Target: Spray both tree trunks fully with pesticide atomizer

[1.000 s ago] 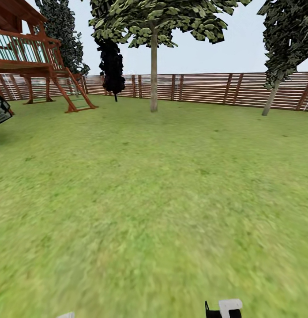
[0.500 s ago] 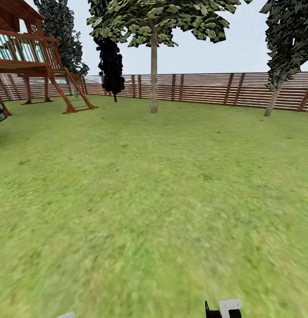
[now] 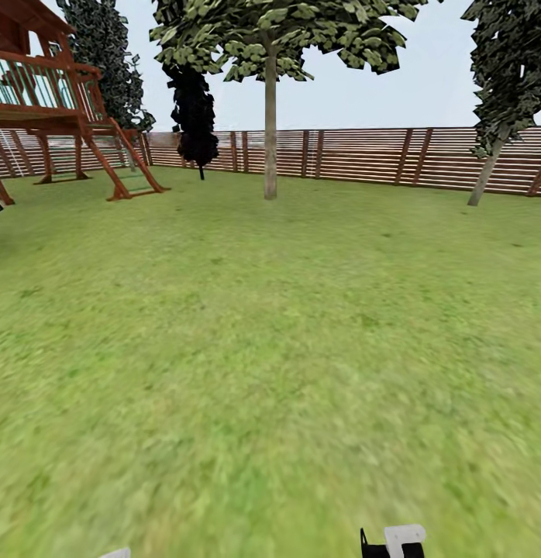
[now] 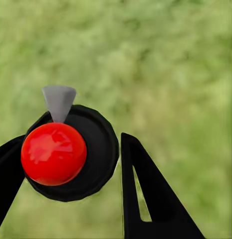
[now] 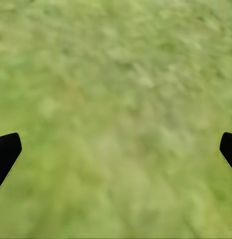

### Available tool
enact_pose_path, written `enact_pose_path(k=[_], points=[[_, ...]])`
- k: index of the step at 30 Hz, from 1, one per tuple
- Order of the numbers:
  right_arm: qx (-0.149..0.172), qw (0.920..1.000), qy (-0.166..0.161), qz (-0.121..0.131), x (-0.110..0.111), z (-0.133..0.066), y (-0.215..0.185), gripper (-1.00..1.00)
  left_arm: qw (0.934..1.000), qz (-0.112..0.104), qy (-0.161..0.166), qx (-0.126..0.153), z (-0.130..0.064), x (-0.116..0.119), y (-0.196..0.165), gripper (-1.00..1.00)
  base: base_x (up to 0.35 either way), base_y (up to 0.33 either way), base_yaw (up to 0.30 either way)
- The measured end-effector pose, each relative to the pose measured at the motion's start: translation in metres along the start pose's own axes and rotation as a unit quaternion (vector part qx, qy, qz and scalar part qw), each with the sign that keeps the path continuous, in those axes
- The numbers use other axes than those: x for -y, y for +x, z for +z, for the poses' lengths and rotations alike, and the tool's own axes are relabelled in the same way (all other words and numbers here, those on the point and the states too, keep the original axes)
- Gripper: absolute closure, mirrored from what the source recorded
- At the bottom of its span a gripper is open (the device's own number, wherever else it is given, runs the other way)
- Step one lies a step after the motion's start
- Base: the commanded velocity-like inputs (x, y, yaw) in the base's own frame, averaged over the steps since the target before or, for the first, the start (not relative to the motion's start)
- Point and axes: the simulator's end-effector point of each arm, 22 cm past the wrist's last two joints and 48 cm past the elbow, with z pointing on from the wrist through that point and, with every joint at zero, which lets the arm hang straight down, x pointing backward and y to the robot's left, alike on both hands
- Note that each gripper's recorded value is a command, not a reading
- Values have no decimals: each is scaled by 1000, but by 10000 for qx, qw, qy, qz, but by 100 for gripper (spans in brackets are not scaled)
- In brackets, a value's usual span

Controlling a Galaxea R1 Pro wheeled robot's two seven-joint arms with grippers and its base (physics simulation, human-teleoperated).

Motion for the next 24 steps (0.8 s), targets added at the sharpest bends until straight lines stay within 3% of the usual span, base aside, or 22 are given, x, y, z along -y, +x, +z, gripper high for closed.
enact_pose_path(k=[24], points=[[-2, 10000, 3, 9, 0, 0, 0, -100, 10000, 0, 1, 2, 0, 0, 0, 100, 339, 0, 0]])
